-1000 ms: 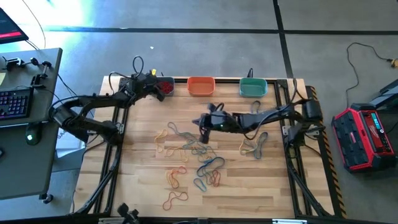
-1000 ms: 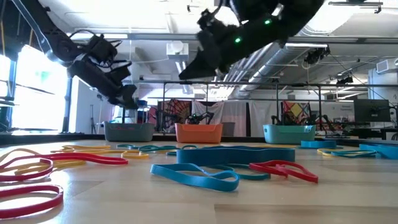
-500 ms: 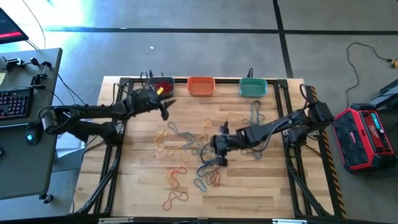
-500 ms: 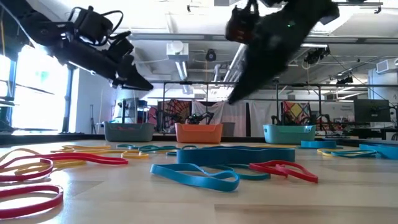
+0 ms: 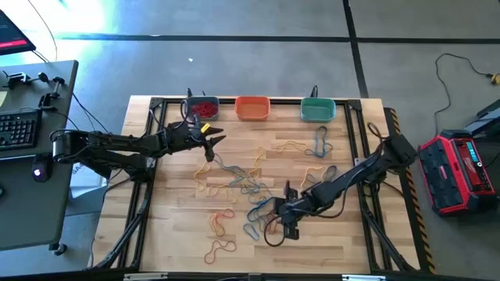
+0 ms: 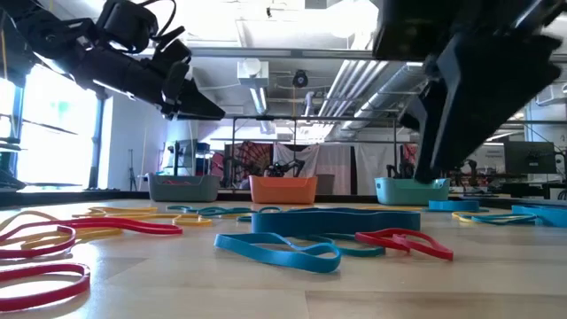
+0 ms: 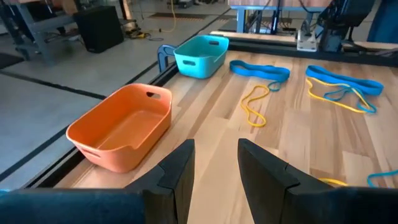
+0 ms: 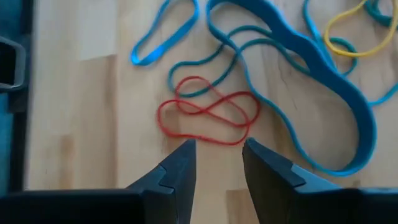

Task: Sort rubber bands into baskets
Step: Put the red rubber band into the blue bin

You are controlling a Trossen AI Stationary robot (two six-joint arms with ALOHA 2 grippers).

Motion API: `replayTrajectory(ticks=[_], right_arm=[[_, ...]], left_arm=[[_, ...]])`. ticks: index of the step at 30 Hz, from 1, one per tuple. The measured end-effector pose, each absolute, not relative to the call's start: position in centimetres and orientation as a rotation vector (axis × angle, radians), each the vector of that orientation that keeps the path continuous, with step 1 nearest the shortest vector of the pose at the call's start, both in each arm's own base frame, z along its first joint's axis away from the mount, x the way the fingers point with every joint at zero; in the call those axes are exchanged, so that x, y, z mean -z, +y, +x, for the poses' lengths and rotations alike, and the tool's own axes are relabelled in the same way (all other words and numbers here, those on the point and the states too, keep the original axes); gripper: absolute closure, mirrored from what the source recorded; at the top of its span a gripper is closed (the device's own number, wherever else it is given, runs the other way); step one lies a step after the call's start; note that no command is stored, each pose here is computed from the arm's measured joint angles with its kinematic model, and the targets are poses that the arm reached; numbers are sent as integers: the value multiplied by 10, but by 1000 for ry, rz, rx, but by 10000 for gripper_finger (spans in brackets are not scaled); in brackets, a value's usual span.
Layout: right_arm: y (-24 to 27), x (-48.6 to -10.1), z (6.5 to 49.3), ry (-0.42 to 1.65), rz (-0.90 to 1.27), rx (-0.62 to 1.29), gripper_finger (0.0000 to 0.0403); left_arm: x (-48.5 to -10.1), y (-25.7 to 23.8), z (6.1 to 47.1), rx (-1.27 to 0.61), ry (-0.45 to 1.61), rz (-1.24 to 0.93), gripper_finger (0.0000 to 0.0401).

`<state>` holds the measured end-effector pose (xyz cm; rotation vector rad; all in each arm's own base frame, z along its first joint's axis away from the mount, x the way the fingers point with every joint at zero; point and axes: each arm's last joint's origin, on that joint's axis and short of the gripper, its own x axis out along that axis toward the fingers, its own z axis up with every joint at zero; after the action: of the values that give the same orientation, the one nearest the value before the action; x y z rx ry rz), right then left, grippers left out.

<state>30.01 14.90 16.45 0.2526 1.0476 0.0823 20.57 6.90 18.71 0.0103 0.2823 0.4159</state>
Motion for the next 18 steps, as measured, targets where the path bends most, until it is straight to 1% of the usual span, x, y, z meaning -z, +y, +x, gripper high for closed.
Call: replayTrajectory(ticks=[6,18], right_arm=[[148,-151,308,1031,239,-47,281],[138,-132,316,1091,252,-36,286]], left_arm=[[-192,71,206,-427,233,17,289],[-192,71,206,-430,226,16,288]])
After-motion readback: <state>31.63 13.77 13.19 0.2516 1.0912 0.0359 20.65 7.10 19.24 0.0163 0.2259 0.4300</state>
